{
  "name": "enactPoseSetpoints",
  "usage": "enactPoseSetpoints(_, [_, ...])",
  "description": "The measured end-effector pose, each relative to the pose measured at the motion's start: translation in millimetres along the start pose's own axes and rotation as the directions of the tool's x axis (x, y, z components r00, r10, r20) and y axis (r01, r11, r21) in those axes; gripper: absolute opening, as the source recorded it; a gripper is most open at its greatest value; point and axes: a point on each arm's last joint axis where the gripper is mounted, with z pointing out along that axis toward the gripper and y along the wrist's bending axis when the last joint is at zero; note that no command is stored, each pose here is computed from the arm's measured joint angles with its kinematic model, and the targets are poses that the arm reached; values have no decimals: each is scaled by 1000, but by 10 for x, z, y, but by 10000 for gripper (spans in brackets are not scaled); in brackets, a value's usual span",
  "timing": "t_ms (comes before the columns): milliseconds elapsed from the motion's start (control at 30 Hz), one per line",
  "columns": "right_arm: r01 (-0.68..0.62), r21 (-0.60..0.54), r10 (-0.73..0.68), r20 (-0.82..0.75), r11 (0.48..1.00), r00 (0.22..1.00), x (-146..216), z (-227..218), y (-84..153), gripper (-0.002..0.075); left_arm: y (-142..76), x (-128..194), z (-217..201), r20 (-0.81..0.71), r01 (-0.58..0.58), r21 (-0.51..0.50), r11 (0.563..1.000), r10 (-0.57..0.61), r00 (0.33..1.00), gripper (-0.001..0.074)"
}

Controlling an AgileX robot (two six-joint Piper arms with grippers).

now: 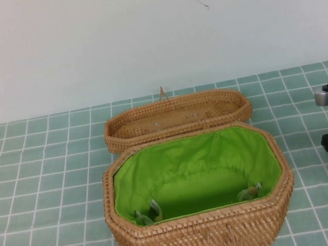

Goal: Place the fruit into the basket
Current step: Pick up the mangosteen on the table, then place the mangosteen on the basket

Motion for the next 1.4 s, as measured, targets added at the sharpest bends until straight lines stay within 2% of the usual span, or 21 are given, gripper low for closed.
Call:
enactPoseSetpoints(33, [0,0,0,-2,1000,1000,2,0,0,573,0,0,0,0,0,0,1000,0,1000,0])
enactPoseSetpoints(67, [0,0,0,-2,1000,1000,2,0,0,440,0,0,0,0,0,0,1000,0,1000,0])
enactPoseSetpoints(100, [-2,0,2,0,1000,1000,3,-7,0,552,0,0,0,0,0,0,1000,0,1000,1])
enactPoseSetpoints(133, [-1,0,1,2,1000,1000,4,-15,0,549,0,0,0,0,0,0,1000,0,1000,0])
enactPoseSetpoints(167, [0,2,0,5,1000,1000,5,-24,-2,434,0,0,0,0,0,0,1000,0,1000,0])
enactPoseSetpoints(200, [2,4,-2,10,1000,1000,8,-54,-3,546,0,0,0,0,0,0,1000,0,1000,0])
enactPoseSetpoints(233, [5,8,-5,20,1000,1000,0,-97,-6,546,0,0,0,0,0,0,1000,0,1000,0])
enactPoseSetpoints(267, [13,14,-14,31,1000,999,-8,-156,-10,434,0,0,0,0,0,0,1000,0,1000,0])
enactPoseSetpoints(300, [29,25,-30,39,999,999,-22,-217,-17,545,0,0,0,0,0,0,1000,0,1000,0])
enactPoseSetpoints(367, [41,25,-42,62,999,997,-58,-375,-10,434,0,0,0,0,0,0,1000,0,1000,0])
enactPoseSetpoints(400, [49,25,-51,70,998,996,-79,-457,-7,544,0,0,0,0,0,0,1000,0,1000,1])
enactPoseSetpoints(433, [59,20,-61,89,998,994,-99,-561,5,544,0,0,0,0,0,0,1000,0,1000,0])
enactPoseSetpoints(467, [66,16,-67,108,998,992,-113,-658,20,434,0,0,0,0,0,0,1000,0,1000,1])
enactPoseSetpoints(500, [70,0,-70,135,998,988,-125,-786,38,543,0,0,0,0,0,0,1000,0,1000,0])
enactPoseSetpoints(533, [75,-27,-70,170,997,983,-135,-919,68,543,0,0,0,0,0,0,1000,0,1000,1])
enactPoseSetpoints(567, [78,-55,-65,199,995,978,-135,-1037,96,434,0,0,0,0,0,0,1000,0,1000,0])
enactPoseSetpoints(600, [82,-94,-59,230,992,971,-139,-1159,144,543,0,0,0,0,0,0,1000,0,1000,0])
enactPoseSetpoints(633, [92,-130,-55,263,987,963,-152,-1268,196,543,0,0,0,0,0,0,1000,0,1000,0])
enactPoseSetpoints(900, [317,-184,-229,384,930,894,-55,-1634,1056,543,0,0,0,0,0,0,1000,0,1000,0])
enactPoseSetpoints(1167, [496,-162,-433,309,853,847,158,-1300,1943,543,0,0,0,0,0,0,1000,0,1000,0])
enactPoseSetpoints(1400, [530,-148,-501,191,835,844,127,-775,2239,542,0,0,0,0,0,0,1000,0,1000,0])
